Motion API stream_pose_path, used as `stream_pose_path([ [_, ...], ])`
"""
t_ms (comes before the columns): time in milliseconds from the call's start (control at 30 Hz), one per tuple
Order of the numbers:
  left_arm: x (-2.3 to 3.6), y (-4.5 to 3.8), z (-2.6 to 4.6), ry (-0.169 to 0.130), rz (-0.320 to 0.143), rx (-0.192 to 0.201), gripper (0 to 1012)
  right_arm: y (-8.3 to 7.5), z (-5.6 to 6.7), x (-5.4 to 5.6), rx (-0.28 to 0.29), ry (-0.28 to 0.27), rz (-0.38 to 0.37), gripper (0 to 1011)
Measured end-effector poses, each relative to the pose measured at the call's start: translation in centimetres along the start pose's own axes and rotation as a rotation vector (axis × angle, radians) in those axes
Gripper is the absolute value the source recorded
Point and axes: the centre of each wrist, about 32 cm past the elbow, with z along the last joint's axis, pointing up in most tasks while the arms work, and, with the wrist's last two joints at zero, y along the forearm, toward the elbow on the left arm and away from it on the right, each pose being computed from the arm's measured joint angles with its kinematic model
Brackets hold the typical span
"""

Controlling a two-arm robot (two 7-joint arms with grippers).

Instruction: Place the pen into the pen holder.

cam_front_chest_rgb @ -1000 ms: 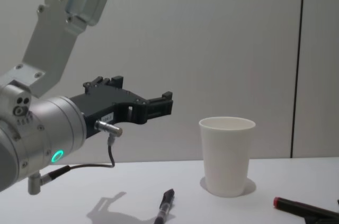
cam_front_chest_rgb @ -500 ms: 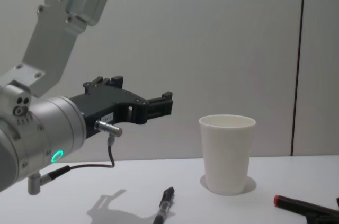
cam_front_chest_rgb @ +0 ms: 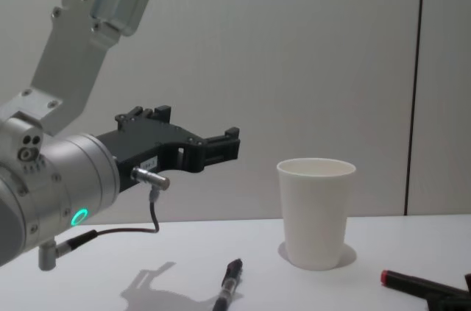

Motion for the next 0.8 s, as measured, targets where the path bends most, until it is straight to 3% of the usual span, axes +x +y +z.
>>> stream_pose_path([
  [800,0.00,0.00,0.00,0.000,0.000,0.000,1001,0.04,-0.04,-0.09,0.013,0.008,0.007,572],
])
